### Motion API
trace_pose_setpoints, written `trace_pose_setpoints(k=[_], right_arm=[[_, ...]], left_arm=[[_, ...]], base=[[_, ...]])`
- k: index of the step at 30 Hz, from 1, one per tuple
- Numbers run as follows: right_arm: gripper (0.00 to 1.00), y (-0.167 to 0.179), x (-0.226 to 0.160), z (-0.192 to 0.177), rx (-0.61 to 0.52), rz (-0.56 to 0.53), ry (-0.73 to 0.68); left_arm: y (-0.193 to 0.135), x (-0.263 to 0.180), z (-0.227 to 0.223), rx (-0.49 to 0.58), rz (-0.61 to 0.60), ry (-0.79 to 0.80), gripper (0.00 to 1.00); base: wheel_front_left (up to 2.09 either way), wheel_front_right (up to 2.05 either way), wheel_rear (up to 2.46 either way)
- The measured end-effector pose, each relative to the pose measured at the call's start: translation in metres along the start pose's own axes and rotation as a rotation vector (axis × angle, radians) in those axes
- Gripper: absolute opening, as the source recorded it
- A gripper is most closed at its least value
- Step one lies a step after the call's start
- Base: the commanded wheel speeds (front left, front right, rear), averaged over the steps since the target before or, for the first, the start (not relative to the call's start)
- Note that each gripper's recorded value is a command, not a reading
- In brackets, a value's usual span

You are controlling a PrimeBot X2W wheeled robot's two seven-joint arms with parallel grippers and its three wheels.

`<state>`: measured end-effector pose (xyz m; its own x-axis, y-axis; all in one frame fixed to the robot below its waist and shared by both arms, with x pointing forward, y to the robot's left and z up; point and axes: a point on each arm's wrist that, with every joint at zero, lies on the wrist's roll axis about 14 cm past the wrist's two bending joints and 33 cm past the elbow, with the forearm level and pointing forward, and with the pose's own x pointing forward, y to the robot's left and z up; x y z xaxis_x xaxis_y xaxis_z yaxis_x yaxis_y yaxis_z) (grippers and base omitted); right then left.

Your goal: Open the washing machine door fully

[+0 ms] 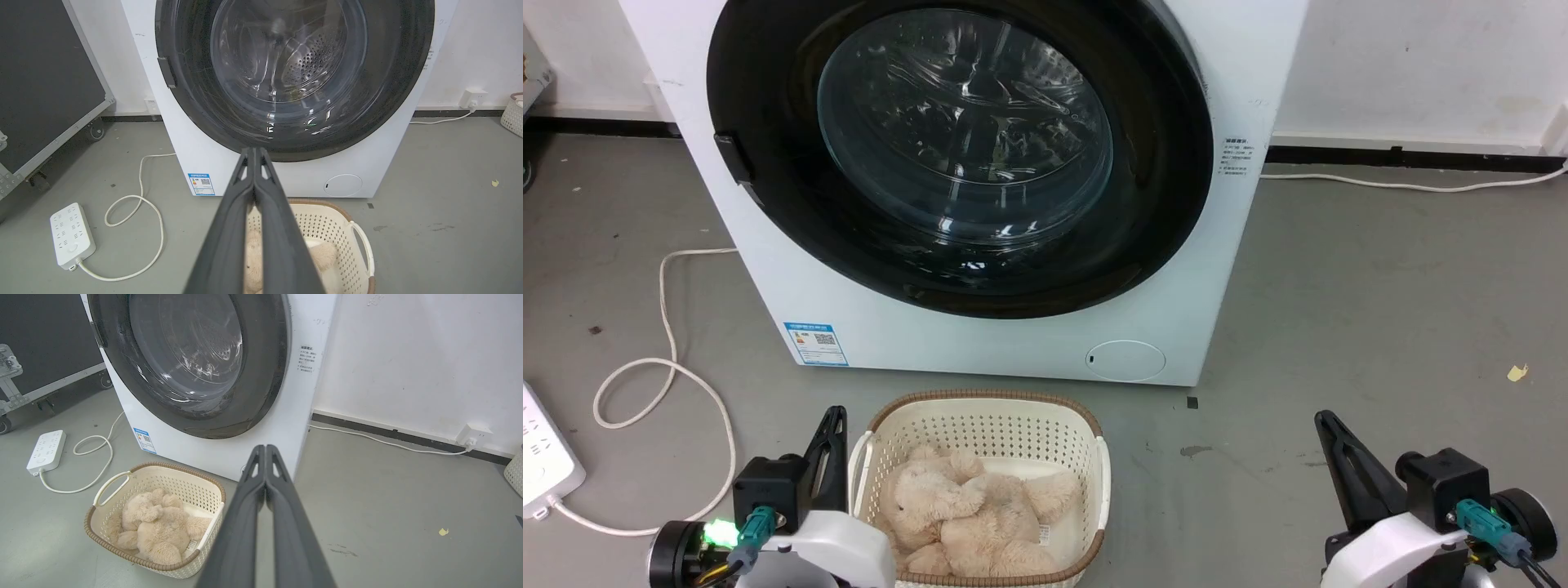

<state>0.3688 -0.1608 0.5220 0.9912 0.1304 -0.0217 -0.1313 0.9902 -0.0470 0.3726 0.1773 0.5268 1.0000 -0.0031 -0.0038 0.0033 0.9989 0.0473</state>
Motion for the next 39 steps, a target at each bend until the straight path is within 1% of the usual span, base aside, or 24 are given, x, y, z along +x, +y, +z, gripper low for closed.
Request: trace_pose_setpoints(k=[8, 9, 30, 34, 39], right_arm=[[0.00, 0.000, 0.000, 0.000, 0.000, 0.000, 0.000], [1.00, 0.000, 0.000, 0.000, 0.000, 0.000, 0.000], [1.00, -0.001, 0.003, -0.002, 0.006, -0.001, -0.009], [1.00, -0.002, 0.007, -0.003, -0.002, 0.004, -0.010], [1.00, -0.005, 0.020, 0.005, -0.016, 0.013, -0.035]], left_arm=[[0.000, 0.000, 0.000, 0.000, 0.000, 0.000, 0.00], [0.000, 0.000, 0.000, 0.000, 0.001, 0.000, 1.00], [-0.004, 0.002, -0.002, -0.010, -0.006, -0.007, 1.00], [-0.004, 0.003, -0.004, -0.013, -0.003, -0.006, 1.00], [-0.003, 0.008, -0.004, -0.027, 0.005, -0.012, 1.00]], base=[[0.00, 0.00, 0.00], [0.00, 0.00, 0.00], [0.00, 0.00, 0.00], [0.00, 0.00, 0.00], [0.00, 0.00, 0.00]])
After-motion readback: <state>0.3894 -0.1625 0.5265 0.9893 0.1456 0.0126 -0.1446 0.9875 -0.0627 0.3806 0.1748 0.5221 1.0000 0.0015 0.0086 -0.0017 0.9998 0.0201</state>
